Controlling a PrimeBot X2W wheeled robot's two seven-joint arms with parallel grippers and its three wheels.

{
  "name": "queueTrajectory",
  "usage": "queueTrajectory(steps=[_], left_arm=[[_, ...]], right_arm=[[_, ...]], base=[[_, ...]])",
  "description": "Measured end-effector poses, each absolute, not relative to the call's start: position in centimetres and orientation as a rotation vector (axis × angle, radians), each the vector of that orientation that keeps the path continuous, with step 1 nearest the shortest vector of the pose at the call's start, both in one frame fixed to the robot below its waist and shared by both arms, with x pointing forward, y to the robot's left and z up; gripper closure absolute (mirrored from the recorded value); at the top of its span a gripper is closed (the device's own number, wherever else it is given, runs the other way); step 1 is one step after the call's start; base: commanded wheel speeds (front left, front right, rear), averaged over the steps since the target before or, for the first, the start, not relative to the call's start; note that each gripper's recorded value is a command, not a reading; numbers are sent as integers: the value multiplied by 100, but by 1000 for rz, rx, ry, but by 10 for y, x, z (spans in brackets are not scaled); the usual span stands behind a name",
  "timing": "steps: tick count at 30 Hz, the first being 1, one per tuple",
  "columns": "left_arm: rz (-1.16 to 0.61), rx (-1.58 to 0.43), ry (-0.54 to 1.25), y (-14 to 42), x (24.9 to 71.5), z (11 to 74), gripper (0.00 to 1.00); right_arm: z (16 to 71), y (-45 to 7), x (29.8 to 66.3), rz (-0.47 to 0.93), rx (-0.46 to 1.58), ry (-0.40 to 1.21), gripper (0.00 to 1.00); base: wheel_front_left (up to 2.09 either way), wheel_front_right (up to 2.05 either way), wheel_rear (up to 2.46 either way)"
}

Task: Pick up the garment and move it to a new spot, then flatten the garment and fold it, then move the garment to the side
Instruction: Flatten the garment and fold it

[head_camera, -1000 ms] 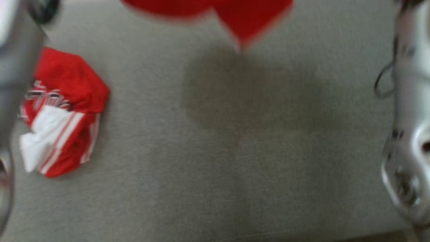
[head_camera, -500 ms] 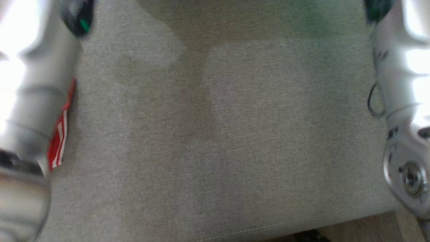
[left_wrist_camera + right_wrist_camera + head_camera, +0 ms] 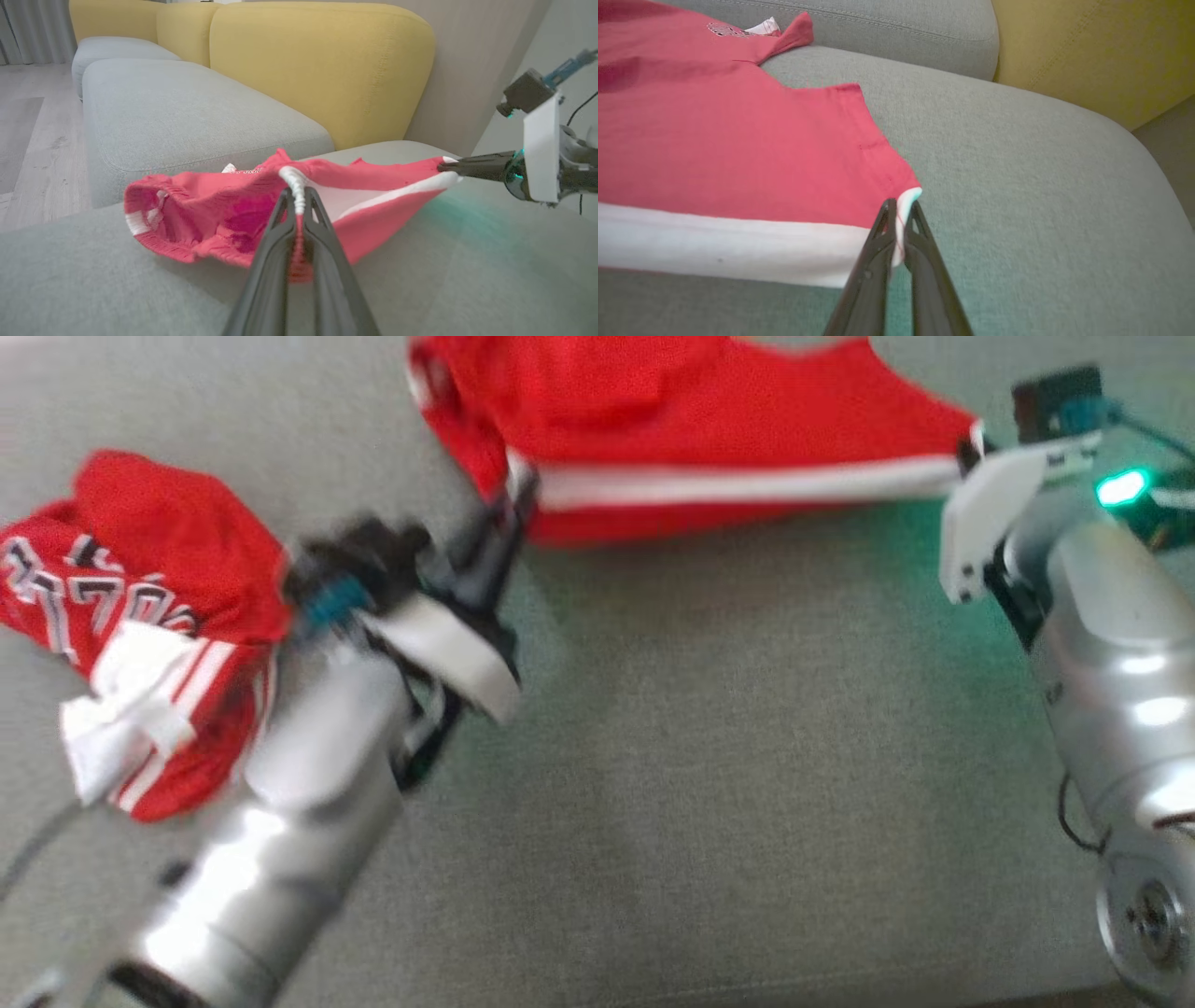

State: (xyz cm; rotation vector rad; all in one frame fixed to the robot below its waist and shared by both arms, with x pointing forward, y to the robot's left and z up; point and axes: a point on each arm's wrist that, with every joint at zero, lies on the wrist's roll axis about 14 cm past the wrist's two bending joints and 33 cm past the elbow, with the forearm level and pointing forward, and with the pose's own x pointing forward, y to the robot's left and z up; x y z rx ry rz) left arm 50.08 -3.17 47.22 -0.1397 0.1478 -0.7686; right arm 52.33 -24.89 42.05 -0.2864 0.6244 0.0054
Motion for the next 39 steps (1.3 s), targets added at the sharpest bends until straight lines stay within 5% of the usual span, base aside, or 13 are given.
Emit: queueTrajectory(steps=[19, 29, 39], left_arm=[[-821, -170, 148, -67, 354, 481, 100], [-718, -208, 117, -47, 387, 489, 100], [-585, -213, 87, -8, 453, 492, 100]], right_arm=[[428, -298, 413, -101, -177, 670, 100], [504, -266, 479, -8, -116, 385, 100], [516, -204, 549, 101, -253, 337, 100]], base=[[0, 0, 0], [0, 0, 0], [0, 0, 0]])
